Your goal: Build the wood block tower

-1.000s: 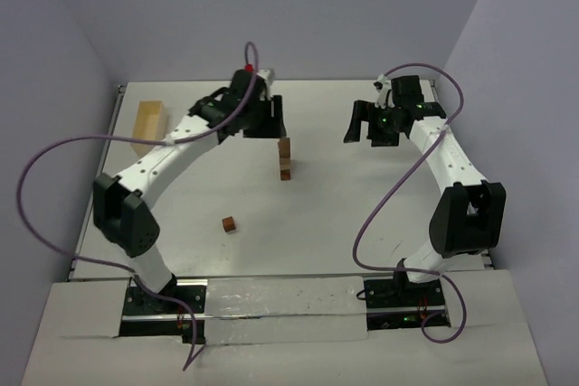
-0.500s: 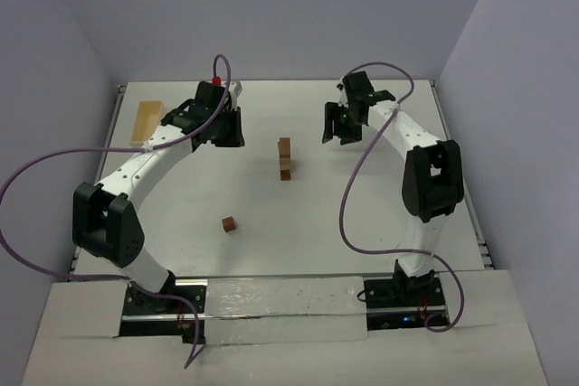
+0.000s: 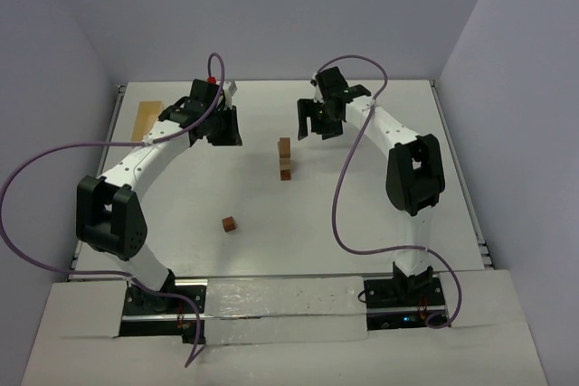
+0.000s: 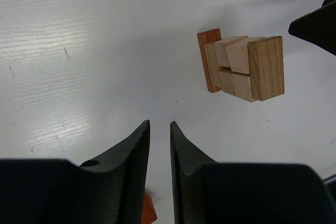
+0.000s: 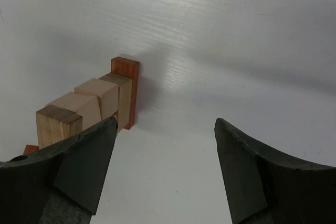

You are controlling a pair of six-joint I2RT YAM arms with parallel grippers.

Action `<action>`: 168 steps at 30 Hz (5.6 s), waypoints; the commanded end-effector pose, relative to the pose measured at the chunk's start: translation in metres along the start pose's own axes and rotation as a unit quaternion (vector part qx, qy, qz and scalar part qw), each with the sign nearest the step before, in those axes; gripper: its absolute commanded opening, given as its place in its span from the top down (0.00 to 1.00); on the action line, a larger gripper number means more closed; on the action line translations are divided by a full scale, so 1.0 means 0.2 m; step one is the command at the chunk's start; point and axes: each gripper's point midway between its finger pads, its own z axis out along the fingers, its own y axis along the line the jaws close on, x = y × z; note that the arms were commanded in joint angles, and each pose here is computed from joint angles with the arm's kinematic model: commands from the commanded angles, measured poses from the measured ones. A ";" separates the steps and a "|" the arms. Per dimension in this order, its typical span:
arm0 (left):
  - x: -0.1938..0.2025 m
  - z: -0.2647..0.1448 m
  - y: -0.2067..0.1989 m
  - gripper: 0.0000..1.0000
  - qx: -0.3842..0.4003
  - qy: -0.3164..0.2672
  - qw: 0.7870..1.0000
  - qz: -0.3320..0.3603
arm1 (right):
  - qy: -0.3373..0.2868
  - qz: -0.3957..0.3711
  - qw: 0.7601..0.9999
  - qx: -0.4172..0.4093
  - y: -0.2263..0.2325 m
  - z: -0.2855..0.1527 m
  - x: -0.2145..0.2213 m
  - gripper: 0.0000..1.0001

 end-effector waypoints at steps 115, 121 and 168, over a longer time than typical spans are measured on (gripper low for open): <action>1.13 -0.07 0.06 0.81 0.064 0.238 0.836 0.490 | -0.078 0.029 0.997 0.001 -0.34 -0.60 0.05 0.00; 1.14 -0.04 0.10 0.82 0.046 0.237 0.838 0.489 | -0.077 0.027 0.997 0.000 -0.34 -0.59 0.06 0.00; 1.09 -0.13 0.17 0.23 0.021 0.250 0.858 0.448 | -0.085 -0.013 0.995 -0.060 -0.22 -0.66 0.08 0.00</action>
